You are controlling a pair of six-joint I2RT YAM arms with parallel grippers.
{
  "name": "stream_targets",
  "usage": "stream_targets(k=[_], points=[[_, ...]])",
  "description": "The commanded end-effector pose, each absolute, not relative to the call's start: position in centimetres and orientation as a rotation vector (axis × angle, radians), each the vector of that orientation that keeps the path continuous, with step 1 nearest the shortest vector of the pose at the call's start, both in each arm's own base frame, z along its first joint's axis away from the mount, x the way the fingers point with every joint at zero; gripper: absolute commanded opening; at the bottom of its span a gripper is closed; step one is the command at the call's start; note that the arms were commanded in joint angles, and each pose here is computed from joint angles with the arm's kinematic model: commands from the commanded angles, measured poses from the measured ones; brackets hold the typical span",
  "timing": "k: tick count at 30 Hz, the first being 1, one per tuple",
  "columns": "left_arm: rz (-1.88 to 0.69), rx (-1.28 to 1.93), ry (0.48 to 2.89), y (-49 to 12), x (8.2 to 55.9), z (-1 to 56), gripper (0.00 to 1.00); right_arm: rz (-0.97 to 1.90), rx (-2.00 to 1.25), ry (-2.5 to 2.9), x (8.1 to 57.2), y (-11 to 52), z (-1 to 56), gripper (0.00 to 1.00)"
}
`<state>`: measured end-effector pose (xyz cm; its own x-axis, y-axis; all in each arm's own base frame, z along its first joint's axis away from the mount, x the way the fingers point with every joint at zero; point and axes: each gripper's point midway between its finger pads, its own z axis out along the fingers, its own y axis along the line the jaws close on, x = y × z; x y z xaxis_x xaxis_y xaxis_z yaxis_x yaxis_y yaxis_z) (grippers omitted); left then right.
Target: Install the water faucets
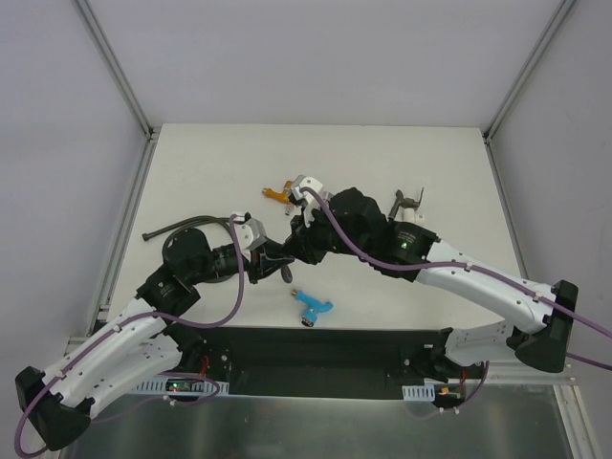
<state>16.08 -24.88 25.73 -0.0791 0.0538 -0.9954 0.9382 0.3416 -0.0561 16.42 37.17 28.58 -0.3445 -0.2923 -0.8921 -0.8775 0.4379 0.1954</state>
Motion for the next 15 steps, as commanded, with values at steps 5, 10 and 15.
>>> stream_targets(k=[5,10,15], points=[[-0.939,0.913,1.33,-24.9,16.6,28.9,0.01,0.835,-0.99,1.853,16.6,36.1,30.4,0.02],[-0.94,0.918,1.333,-24.9,16.6,28.8,0.0,0.832,-0.973,1.823,16.9,36.1,31.9,0.02],[-0.929,0.904,1.33,-24.8,16.7,28.9,0.0,0.827,-0.964,1.857,16.8,36.0,31.4,0.23]])
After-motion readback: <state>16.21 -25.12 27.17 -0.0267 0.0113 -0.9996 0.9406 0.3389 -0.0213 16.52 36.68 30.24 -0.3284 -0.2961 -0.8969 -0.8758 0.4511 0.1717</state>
